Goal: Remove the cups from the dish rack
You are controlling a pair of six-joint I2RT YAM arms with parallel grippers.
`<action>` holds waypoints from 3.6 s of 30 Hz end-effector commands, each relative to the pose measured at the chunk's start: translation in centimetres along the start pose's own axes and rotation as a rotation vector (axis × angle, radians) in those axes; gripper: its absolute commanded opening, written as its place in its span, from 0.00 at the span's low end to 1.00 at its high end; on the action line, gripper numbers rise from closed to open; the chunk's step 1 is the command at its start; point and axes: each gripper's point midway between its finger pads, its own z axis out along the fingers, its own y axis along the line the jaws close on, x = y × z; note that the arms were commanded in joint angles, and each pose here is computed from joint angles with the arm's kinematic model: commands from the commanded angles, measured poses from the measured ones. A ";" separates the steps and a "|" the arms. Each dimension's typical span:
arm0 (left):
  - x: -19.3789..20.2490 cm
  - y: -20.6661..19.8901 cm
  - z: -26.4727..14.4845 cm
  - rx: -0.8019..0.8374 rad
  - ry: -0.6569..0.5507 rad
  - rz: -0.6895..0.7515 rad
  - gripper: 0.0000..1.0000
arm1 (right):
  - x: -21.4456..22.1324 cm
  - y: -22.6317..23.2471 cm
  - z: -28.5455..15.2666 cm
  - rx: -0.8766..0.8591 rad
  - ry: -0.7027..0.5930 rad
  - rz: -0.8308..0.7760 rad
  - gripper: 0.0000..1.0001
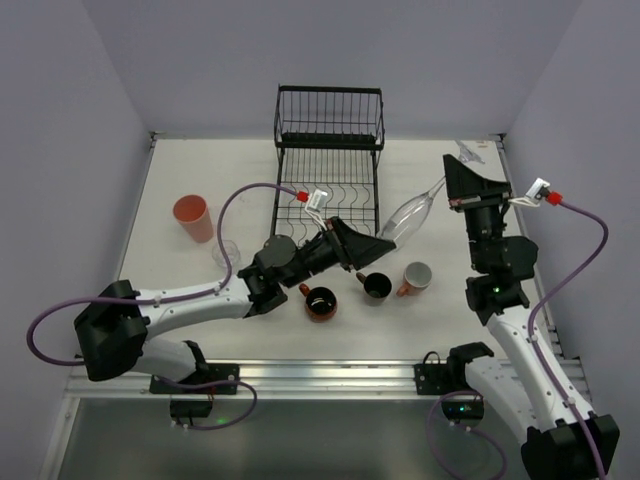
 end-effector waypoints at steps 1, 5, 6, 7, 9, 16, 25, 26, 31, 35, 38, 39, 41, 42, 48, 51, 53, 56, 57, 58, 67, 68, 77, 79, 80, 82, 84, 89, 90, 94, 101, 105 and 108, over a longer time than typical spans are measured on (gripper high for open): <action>-3.7 -5.2 0.3 0.175 -0.170 0.051 0.44 | -1.2 2.5 -0.9 -0.079 -0.043 0.089 0.00; -4.1 -6.6 0.5 0.219 -0.240 0.099 0.39 | -1.0 1.2 -1.5 -0.062 -0.064 0.182 0.00; -4.2 -6.6 0.7 0.218 -0.250 0.114 0.38 | -1.0 1.2 -1.6 -0.066 -0.065 0.195 0.00; -4.6 -6.8 0.9 0.214 -0.270 0.120 0.38 | -1.0 1.5 -1.9 -0.079 -0.067 0.218 0.00; -4.8 -7.1 1.0 0.211 -0.294 0.133 0.32 | -1.2 1.6 -2.3 -0.096 -0.076 0.227 0.00; -5.8 -9.3 1.2 0.219 -0.319 0.202 0.08 | -1.4 1.9 -3.2 -0.076 -0.071 0.196 0.04; -7.4 -8.5 2.3 0.022 -0.289 0.348 0.00 | 0.6 0.6 -3.1 -0.014 0.034 0.121 0.59; -7.2 -7.8 2.5 -0.017 -0.269 0.382 0.00 | 0.8 0.5 -3.0 -0.005 0.047 0.109 0.64; -9.2 -9.1 3.8 -0.100 -0.253 0.496 0.00 | 1.1 -0.4 -3.8 0.063 0.088 0.009 0.95; -9.9 -8.3 5.3 -0.192 -0.197 0.601 0.00 | 1.4 -0.8 -4.8 0.099 0.127 -0.061 0.99; -10.7 -8.0 6.6 -0.229 -0.173 0.646 0.00 | 1.5 -1.3 -5.8 0.126 0.147 -0.108 0.99; -10.0 -7.1 7.5 -0.239 -0.137 0.654 0.00 | 1.5 -1.4 -6.0 0.130 0.152 -0.125 0.99; -10.8 -7.9 8.3 -0.237 -0.127 0.675 0.00 | 1.5 -1.7 -6.8 0.148 0.165 -0.143 0.99; -9.9 -6.7 9.3 -0.253 -0.086 0.685 0.00 | 1.5 -1.8 -7.1 0.154 0.172 -0.161 0.99; -8.7 -5.9 13.1 -0.289 0.072 0.745 0.00 | 0.4 -1.5 -10.1 0.193 0.193 -0.277 0.99; -8.3 -5.3 14.6 -0.305 0.132 0.768 0.00 | 0.1 -1.6 -11.6 0.219 0.214 -0.307 0.99; -8.1 -4.5 14.9 -0.322 0.154 0.776 0.00 | 0.1 -1.7 -12.7 0.234 0.224 -0.309 0.99; -7.8 -3.3 15.3 -0.327 0.169 0.785 0.00 | 0.3 -2.5 -14.1 0.251 0.222 -0.296 0.98; -7.8 -2.7 15.4 -0.341 0.171 0.792 0.00 | 0.4 -2.6 -14.4 0.253 0.227 -0.289 0.98; -7.7 -2.4 15.5 -0.345 0.175 0.800 0.00 | 0.7 -3.2 -15.0 0.275 0.244 -0.289 0.98; -4.8 4.3 16.6 -0.438 0.286 0.881 0.00 | 0.1 -2.6 -17.8 0.287 0.259 -0.312 0.97; -4.3 5.4 16.7 -0.455 0.302 0.888 0.00 | 0.1 -2.5 -18.0 0.284 0.261 -0.311 0.97; -3.1 9.2 15.9 -0.549 0.376 0.929 0.00 | 0.4 -2.3 -18.7 0.267 0.274 -0.294 0.96; -2.9 9.4 15.8 -0.550 0.386 0.926 0.00 | 0.5 -2.3 -18.7 0.265 0.274 -0.292 0.96; -2.8 9.5 15.7 -0.549 0.393 0.923 0.00 | 0.4 -2.2 -18.8 0.265 0.274 -0.294 0.96; -2.8 9.4 15.5 -0.556 0.401 0.919 0.00 | 0.3 -2.1 -18.9 0.267 0.275 -0.297 0.96; -3.0 9.0 15.2 -0.559 0.404 0.915 0.00 | 0.2 -1.9 -19.0 0.265 0.276 -0.298 0.96; -2.4 8.8 13.5 -0.575 0.464 0.889 0.00 | 0.0 -1.6 -19.0 0.258 0.270 -0.305 0.97; -2.1 8.7 13.2 -0.576 0.478 0.886 0.00 | -0.1 -1.4 -19.0 0.255 0.266 -0.305 0.97; -1.5 8.5 11.7 -0.610 0.522 0.895 0.00 | -0.3 -1.1 -18.9 0.243 0.259 -0.308 0.97; -2.1 7.2 10.8 -0.622 0.523 0.908 0.00 | 0.5 -0.8 -18.7 0.209 0.293 -0.300 0.97; -1.7 6.7 9.9 -0.621 0.566 0.887 0.00 | 0.8 -0.9 -18.6 0.210 0.305 -0.299 0.97; -1.5 7.0 8.9 -0.643 0.601 0.877 0.00 | 0.8 -0.8 -18.6 0.206 0.308 -0.296 0.97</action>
